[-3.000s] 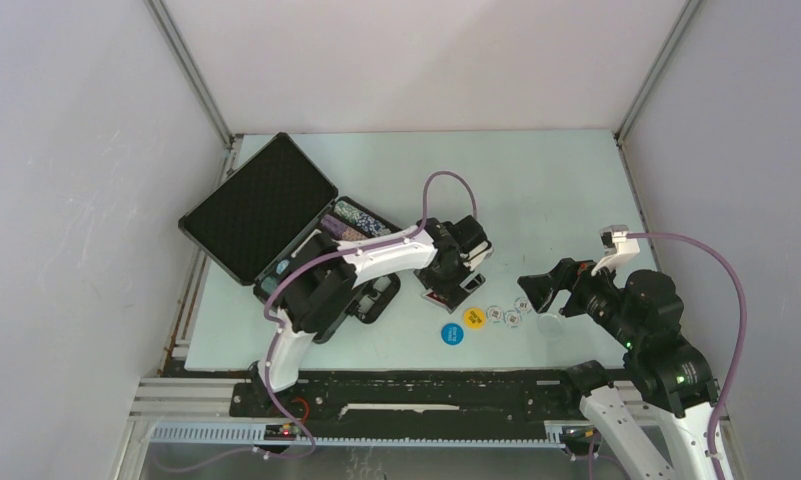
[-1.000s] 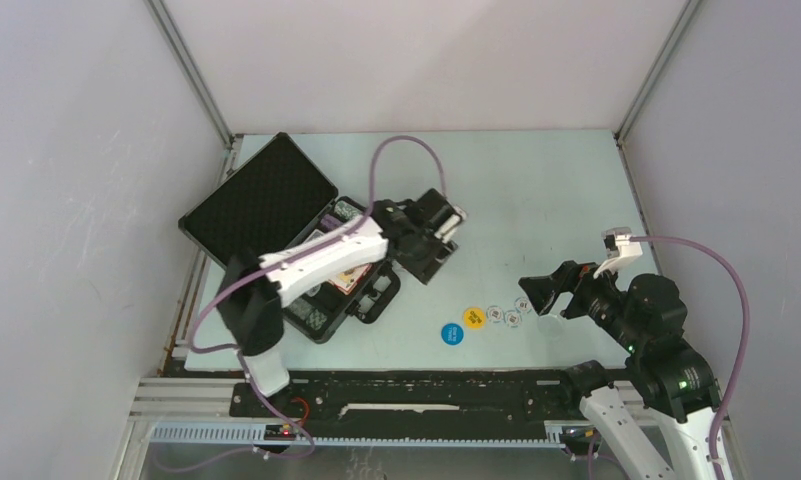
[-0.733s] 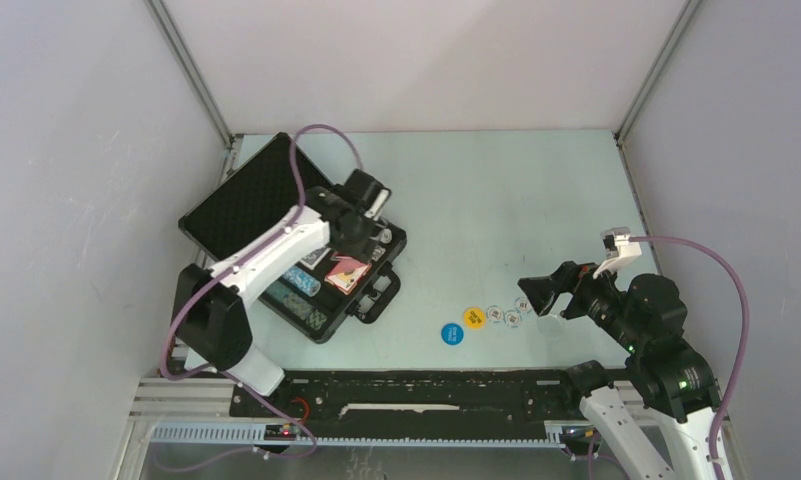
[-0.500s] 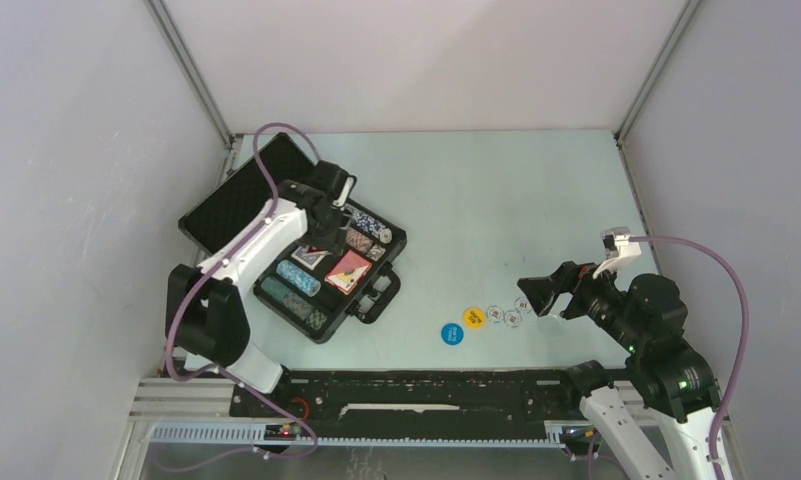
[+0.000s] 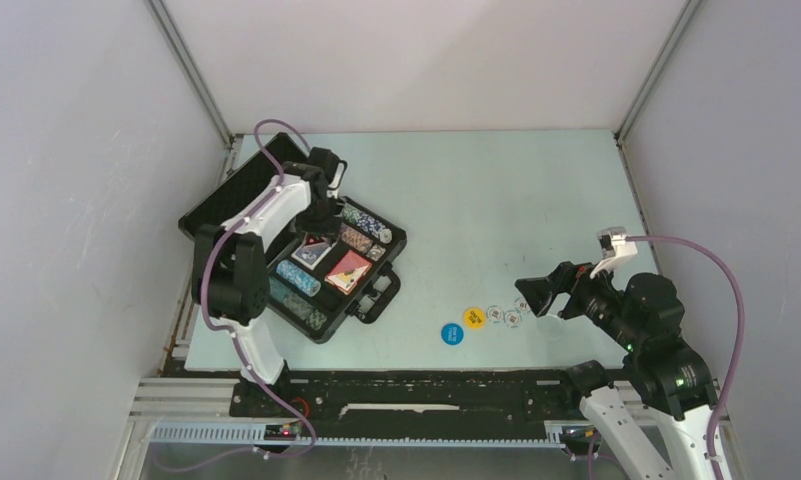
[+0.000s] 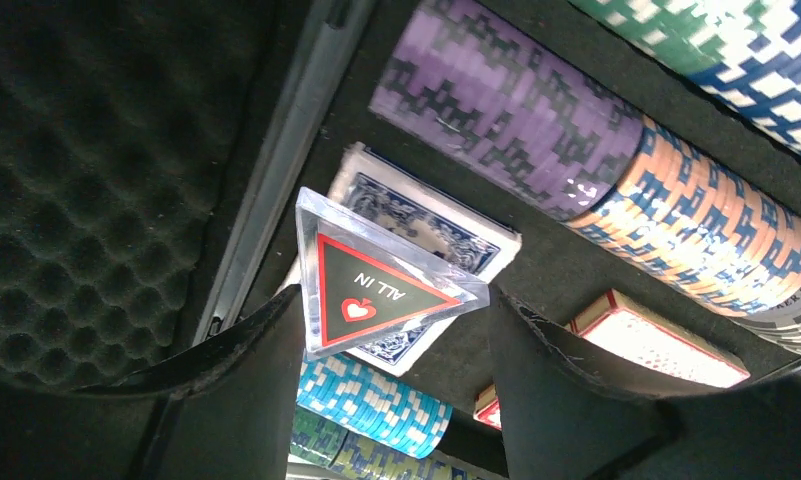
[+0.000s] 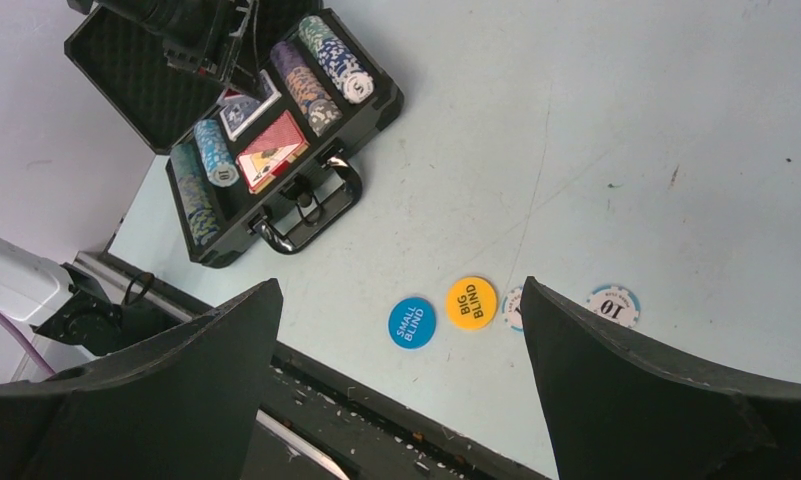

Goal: Pack up texas hold em set

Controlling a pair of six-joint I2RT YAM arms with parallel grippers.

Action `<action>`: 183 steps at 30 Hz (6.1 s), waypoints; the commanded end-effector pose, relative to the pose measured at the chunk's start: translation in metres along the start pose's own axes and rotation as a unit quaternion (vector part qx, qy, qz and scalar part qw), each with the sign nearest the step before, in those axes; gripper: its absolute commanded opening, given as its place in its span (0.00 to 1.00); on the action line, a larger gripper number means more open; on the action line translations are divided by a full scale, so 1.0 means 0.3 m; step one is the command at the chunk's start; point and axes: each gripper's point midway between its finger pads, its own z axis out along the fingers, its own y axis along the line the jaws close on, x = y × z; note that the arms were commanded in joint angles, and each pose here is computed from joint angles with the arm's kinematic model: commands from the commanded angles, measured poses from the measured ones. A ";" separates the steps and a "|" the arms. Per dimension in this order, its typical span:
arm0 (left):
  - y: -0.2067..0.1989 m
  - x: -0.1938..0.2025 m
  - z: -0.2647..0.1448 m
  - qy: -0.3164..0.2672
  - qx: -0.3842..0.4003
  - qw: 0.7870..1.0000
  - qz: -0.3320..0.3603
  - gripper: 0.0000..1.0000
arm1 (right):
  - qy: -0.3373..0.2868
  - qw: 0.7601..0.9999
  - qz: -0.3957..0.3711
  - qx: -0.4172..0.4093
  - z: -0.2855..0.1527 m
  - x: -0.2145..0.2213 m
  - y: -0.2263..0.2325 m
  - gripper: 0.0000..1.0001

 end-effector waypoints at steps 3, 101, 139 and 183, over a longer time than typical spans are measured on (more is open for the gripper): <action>-0.005 -0.084 -0.026 -0.029 0.034 0.999 -0.019 0.50 | -0.008 1.000 -0.010 -0.016 0.006 -0.016 0.019 1.00; -0.058 -0.005 -0.133 -0.085 0.119 0.988 -0.052 1.00 | 0.016 1.000 0.002 0.007 0.032 0.005 -0.008 1.00; -0.444 0.105 -0.766 -0.346 0.320 0.875 0.112 1.00 | 0.071 0.734 0.402 0.542 0.045 0.340 -0.573 0.95; -0.465 0.124 -0.784 -0.343 0.345 0.865 0.125 1.00 | 0.142 0.671 0.426 0.589 0.156 0.633 -0.661 0.80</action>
